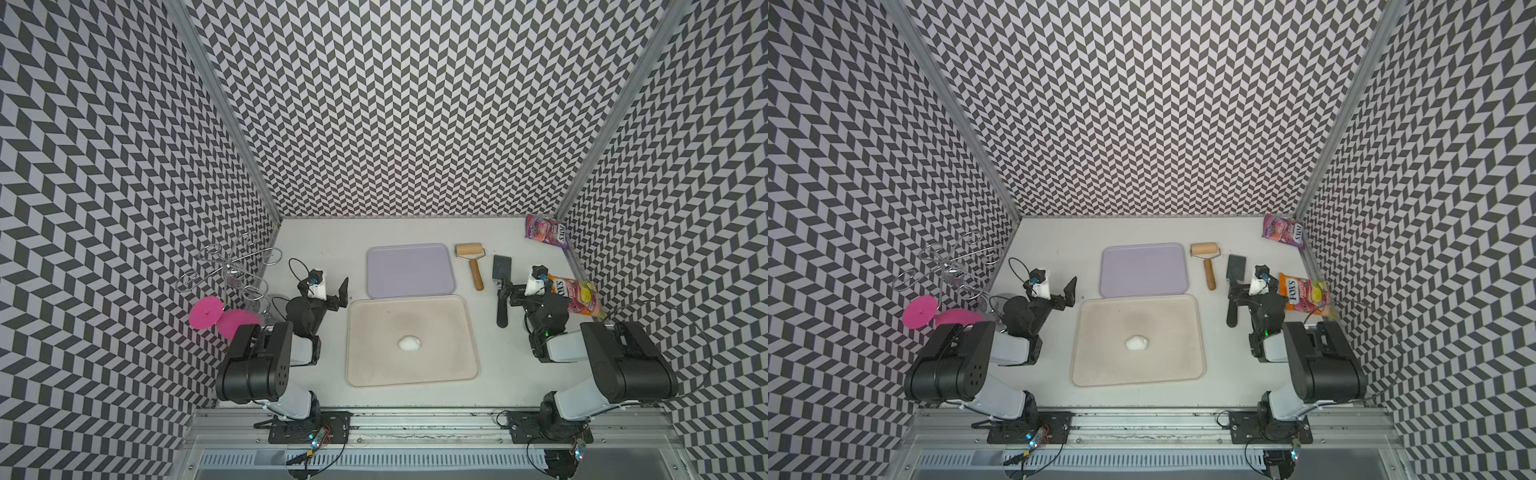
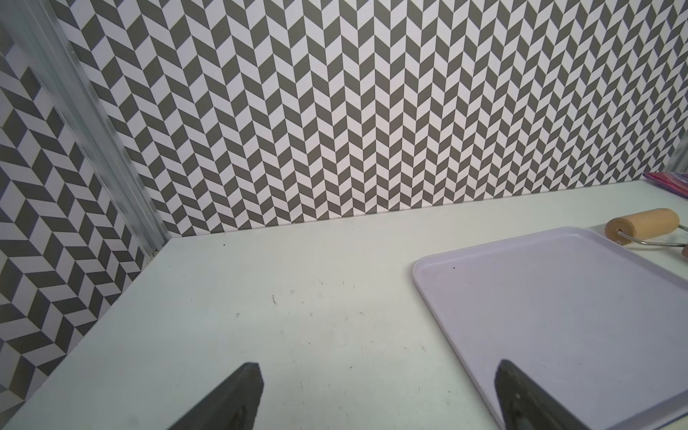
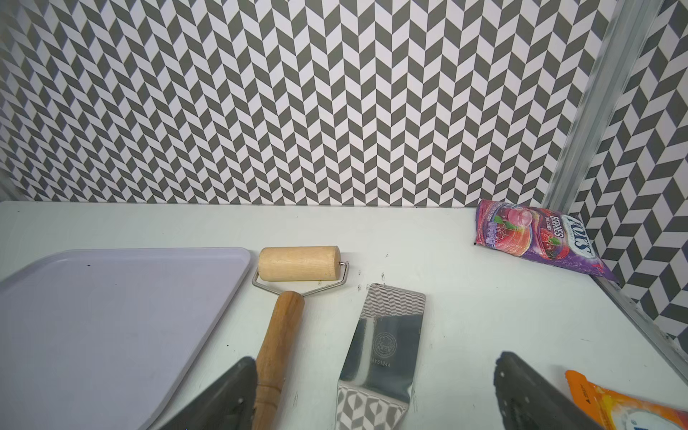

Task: Roll out the dumpling wrappers from the dough
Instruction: Pick up the rolling pin from the center of the board.

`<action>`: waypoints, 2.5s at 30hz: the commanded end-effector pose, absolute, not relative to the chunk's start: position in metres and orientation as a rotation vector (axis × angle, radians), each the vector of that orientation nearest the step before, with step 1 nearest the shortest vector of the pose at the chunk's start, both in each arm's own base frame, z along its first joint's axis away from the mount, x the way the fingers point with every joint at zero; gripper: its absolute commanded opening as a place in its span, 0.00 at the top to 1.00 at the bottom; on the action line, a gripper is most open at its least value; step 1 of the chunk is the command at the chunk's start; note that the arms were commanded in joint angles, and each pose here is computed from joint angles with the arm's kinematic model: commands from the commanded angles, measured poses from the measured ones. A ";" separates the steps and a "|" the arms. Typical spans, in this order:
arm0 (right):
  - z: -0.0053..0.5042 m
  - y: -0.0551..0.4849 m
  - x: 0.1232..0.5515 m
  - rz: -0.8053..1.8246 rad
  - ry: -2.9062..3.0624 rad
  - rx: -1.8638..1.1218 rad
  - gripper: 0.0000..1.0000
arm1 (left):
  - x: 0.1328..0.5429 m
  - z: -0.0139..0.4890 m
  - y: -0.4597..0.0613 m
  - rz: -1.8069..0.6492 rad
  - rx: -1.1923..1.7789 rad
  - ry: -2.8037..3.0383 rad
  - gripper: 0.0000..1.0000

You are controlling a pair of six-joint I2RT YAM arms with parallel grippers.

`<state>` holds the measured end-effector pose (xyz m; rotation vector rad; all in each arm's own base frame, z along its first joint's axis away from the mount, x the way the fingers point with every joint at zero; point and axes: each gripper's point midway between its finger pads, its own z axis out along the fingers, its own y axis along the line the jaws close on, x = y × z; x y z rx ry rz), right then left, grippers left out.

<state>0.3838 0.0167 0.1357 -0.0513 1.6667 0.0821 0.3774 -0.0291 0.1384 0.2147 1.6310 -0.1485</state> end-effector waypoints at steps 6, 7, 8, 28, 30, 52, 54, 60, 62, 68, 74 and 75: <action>0.152 0.017 0.387 0.075 1.612 -0.051 0.00 | 0.379 0.147 -0.029 -0.142 0.210 1.602 0.00; 0.152 0.017 0.387 0.073 1.612 -0.051 0.01 | 0.379 0.147 -0.029 -0.143 0.209 1.602 0.00; 0.151 0.017 0.387 0.075 1.613 -0.052 0.01 | 0.379 0.147 -0.029 -0.143 0.210 1.602 0.00; 0.153 0.014 0.386 0.064 1.605 -0.037 0.00 | 0.378 0.151 -0.030 -0.144 0.214 1.585 0.00; 0.171 0.007 0.383 0.024 1.552 0.018 0.00 | 0.373 0.163 -0.033 -0.151 0.237 1.573 0.00; 0.110 0.094 0.443 0.332 2.431 0.246 0.21 | 0.300 0.198 -0.111 -0.639 0.728 2.051 0.00; 0.093 0.102 0.446 0.287 2.489 0.207 0.22 | 0.295 0.189 -0.114 -0.669 0.750 2.079 0.00; 0.060 0.107 0.455 0.232 2.546 0.175 0.32 | 0.313 0.181 -0.099 -0.558 0.648 2.128 0.00; 0.051 0.104 0.460 0.196 2.561 0.186 0.33 | 0.316 0.174 -0.095 -0.541 0.623 2.149 0.00; 0.034 0.115 0.476 0.202 2.605 0.136 0.40 | 0.312 0.172 -0.102 -0.601 0.652 2.152 0.00; 0.021 0.116 0.479 0.146 2.632 0.115 0.55 | 0.313 0.174 -0.101 -0.588 0.645 2.147 0.00; 0.022 0.116 0.478 0.138 2.630 0.113 0.61 | 0.312 0.174 -0.101 -0.589 0.645 2.148 0.00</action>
